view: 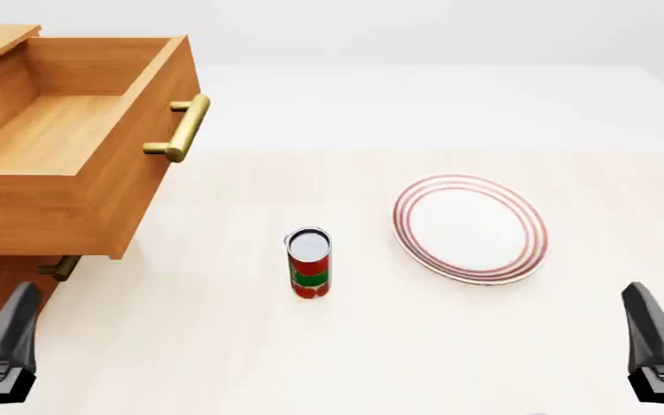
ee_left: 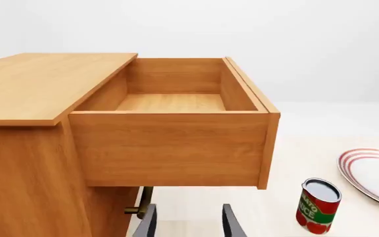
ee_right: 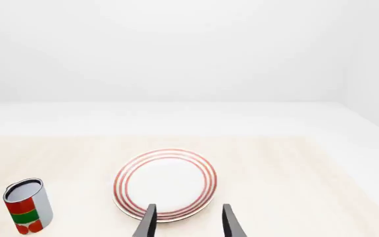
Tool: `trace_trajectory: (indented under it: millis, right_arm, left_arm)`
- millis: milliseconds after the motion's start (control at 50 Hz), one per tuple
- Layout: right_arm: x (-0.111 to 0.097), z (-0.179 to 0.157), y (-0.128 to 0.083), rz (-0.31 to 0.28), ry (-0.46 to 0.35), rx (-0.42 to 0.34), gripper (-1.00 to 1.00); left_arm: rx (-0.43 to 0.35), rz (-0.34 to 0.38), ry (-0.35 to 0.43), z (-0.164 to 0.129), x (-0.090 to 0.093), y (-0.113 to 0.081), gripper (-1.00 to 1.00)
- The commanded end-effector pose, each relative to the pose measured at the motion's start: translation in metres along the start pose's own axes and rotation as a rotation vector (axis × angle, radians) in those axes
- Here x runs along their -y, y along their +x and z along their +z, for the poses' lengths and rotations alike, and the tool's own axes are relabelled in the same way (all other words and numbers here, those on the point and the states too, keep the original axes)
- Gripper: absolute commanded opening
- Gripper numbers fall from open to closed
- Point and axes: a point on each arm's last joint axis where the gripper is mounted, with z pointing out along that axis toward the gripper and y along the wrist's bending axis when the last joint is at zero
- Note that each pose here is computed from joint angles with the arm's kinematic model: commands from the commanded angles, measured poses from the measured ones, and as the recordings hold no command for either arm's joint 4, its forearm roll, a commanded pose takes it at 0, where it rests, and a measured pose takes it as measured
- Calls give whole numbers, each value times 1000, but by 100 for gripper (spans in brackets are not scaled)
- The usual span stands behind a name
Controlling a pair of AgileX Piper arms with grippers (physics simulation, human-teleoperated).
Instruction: Put the bowl in the top drawer of the cabinet.
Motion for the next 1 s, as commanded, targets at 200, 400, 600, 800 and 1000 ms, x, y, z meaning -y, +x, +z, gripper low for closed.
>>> trace_trajectory:
  millis: [200,400,600,800,1000]
  right_arm:
    - [0,-1,-26,0,0,0,100]
    - [0,-1,-9,0,0,0,100]
    - [0,-1,-9,0,0,0,100]
    - [0,-1,-7,0,0,0,100]
    - [0,-1,-8,0,0,0,100]
  left_arm:
    - [-4,6,14,0,1,-1,100]
    - [14,6,34,-1,2,-8,100]
    - [24,-2,47,-2,2,-17,100]
    - [50,-22,114,-6,5,-39,100]
    - [48,26,247,-13,10,-60,100]
